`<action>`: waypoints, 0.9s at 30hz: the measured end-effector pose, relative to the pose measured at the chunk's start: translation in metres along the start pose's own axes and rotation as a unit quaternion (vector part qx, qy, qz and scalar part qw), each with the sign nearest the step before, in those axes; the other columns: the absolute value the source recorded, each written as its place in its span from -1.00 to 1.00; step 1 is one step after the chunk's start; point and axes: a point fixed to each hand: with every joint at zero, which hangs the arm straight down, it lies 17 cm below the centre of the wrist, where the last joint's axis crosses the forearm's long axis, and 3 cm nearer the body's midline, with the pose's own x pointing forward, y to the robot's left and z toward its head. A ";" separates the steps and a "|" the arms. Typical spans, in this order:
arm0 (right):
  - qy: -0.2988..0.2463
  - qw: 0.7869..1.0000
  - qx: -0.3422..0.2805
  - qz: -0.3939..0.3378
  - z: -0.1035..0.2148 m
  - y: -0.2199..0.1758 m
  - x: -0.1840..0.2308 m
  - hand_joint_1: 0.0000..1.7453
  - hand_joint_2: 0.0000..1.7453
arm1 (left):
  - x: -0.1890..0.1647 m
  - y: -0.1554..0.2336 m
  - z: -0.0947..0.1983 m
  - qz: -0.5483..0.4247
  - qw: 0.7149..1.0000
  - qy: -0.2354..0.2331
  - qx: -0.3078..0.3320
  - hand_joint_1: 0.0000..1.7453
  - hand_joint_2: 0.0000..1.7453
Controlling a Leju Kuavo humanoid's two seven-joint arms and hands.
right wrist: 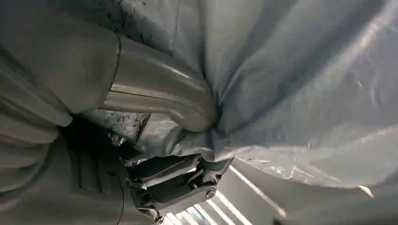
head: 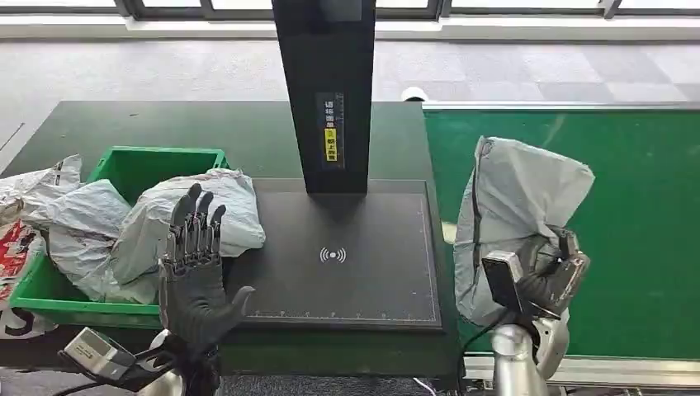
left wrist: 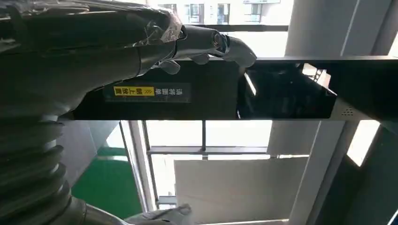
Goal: Moved the parcel from conveyor to table for the left to box.
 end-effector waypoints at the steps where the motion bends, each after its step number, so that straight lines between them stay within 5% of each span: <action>1: -0.005 1.000 -0.012 0.000 -0.004 -0.008 0.003 1.00 1.00 | 0.000 0.000 -0.001 0.000 1.000 -0.001 0.000 -1.00 1.00; 27: -0.017 0.997 -0.078 0.018 -0.020 -0.065 0.018 1.00 1.00 | -0.001 -0.002 -0.003 0.001 1.000 -0.002 -0.004 -1.00 1.00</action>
